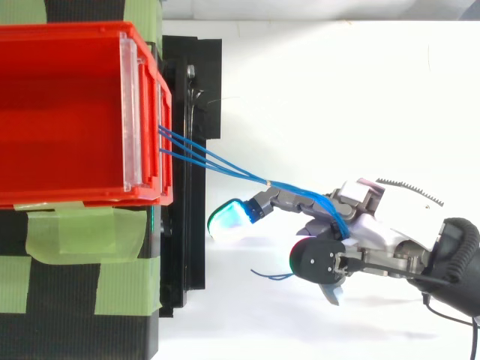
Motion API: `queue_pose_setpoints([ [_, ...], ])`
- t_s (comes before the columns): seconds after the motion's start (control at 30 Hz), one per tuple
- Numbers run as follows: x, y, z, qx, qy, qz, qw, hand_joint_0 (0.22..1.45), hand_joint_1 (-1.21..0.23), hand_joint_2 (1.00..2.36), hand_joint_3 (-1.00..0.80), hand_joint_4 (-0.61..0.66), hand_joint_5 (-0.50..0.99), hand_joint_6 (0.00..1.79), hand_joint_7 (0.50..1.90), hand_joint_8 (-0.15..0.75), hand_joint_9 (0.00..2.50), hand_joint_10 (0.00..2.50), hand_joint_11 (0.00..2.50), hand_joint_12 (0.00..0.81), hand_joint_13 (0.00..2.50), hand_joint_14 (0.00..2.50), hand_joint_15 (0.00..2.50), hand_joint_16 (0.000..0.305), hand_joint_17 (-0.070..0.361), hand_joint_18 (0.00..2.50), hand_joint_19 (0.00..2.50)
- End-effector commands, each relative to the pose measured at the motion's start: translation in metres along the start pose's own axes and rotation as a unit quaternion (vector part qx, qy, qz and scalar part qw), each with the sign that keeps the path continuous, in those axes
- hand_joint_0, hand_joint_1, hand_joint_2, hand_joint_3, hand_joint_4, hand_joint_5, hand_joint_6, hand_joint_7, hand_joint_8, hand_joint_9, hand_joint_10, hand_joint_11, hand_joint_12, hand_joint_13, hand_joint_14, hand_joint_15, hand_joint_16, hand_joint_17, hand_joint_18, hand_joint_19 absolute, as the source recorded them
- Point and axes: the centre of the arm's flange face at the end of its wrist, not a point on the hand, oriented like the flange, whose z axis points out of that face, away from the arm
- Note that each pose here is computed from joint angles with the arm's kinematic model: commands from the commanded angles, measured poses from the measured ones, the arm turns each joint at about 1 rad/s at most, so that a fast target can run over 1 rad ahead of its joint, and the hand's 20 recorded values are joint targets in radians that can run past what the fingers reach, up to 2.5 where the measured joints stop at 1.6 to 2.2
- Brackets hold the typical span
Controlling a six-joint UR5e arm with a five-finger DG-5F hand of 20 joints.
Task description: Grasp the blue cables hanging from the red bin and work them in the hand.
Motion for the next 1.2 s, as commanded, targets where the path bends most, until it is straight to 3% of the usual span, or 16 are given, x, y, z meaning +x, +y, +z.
queue_pose_setpoints([
  [0.0,0.0042,0.0036,0.0028,-0.002,-0.001,0.001,1.0000,0.77,-0.52,1.00,-0.99,0.41,0.24,0.01,0.97,0.488,1.41,2.50,2.50,0.783,1.94,2.50,1.98,0.252,0.189,2.32,0.75],
  [0.13,0.0073,0.0066,0.0042,0.003,-0.003,-0.008,1.0000,0.76,-0.52,1.00,-1.00,0.41,0.24,0.01,0.97,0.512,1.57,2.50,2.50,0.794,2.05,2.50,1.98,0.252,0.189,2.48,0.79],
  [0.4,0.0079,0.0053,0.0004,0.014,-0.001,-0.026,0.9995,0.75,-0.52,1.00,-1.00,0.41,0.23,0.01,0.96,0.524,1.66,2.50,2.50,0.793,2.10,2.50,2.00,0.254,0.191,2.50,0.79],
  [1.17,0.0085,0.0050,-0.0002,0.015,-0.001,-0.029,0.9995,0.74,-0.51,1.00,-1.00,0.40,0.23,0.01,0.95,0.530,1.67,2.50,2.50,0.785,2.10,2.50,2.01,0.255,0.191,2.50,0.78],
])
